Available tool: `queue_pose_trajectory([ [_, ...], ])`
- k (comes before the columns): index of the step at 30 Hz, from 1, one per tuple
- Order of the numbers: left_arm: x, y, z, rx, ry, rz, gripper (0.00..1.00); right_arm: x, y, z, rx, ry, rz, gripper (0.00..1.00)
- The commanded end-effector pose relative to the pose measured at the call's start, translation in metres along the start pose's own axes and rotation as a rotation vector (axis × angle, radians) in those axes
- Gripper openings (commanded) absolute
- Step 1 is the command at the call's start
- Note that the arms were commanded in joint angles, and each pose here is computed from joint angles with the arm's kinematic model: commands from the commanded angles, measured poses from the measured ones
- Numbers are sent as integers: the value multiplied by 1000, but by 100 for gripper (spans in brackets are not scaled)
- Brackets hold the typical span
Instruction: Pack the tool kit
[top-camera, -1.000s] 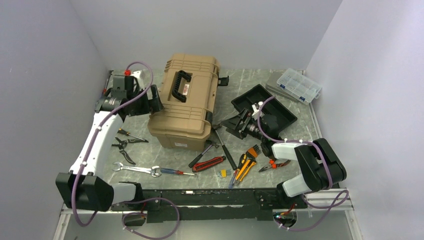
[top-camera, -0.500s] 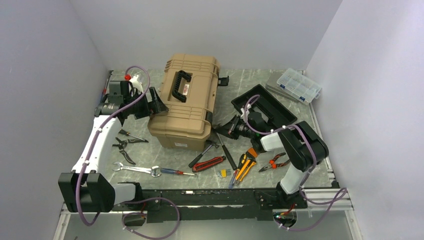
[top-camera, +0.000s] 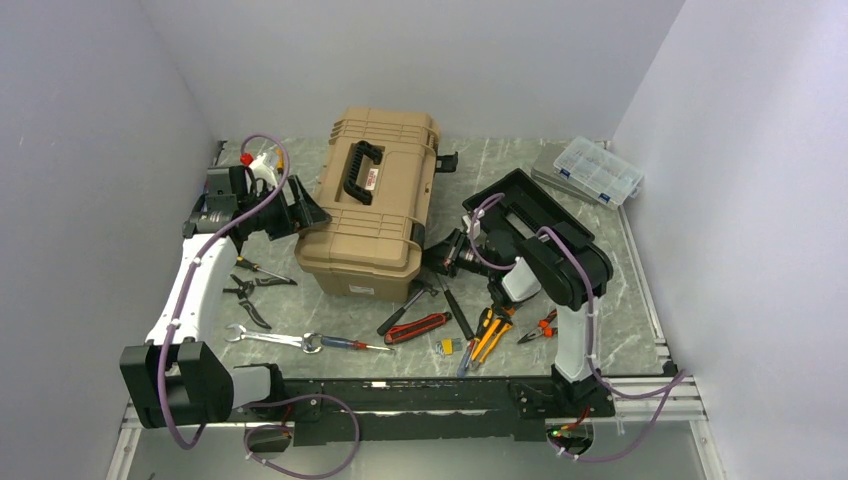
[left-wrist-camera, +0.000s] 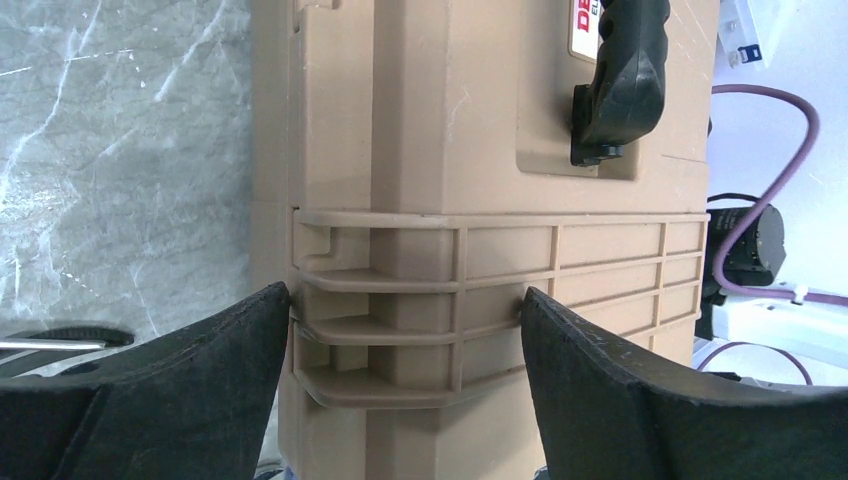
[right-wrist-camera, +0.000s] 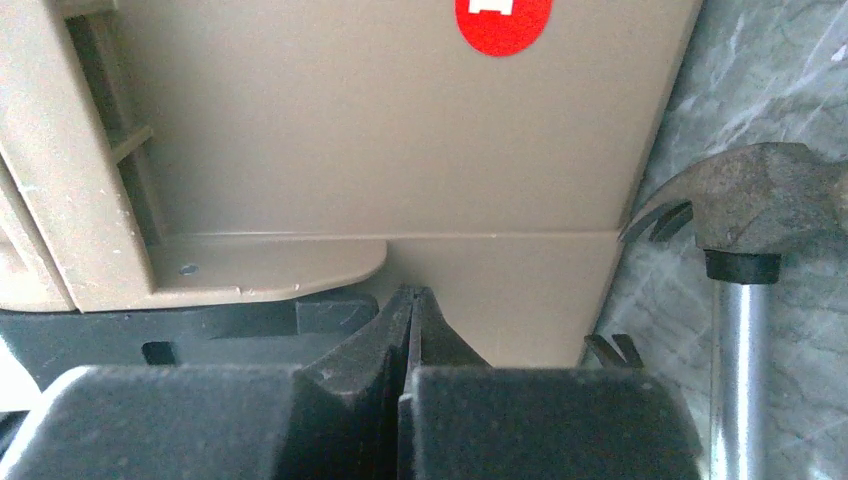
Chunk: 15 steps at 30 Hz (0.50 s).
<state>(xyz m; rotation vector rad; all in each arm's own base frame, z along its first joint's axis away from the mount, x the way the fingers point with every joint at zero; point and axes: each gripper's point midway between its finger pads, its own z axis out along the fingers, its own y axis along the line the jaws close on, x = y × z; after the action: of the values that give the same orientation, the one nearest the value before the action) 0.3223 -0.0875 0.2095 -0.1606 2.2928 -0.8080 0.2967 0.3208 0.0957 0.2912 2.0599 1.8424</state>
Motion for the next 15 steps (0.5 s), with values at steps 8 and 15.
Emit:
queue_pose_trajectory([
  [8, 38, 21, 7, -45, 127, -39, 83, 3, 129, -29, -427, -69, -288, 0],
  [15, 41, 18, 8, -24, 131, -47, 81, 5, 176, -45, -529, -98, -356, 0],
])
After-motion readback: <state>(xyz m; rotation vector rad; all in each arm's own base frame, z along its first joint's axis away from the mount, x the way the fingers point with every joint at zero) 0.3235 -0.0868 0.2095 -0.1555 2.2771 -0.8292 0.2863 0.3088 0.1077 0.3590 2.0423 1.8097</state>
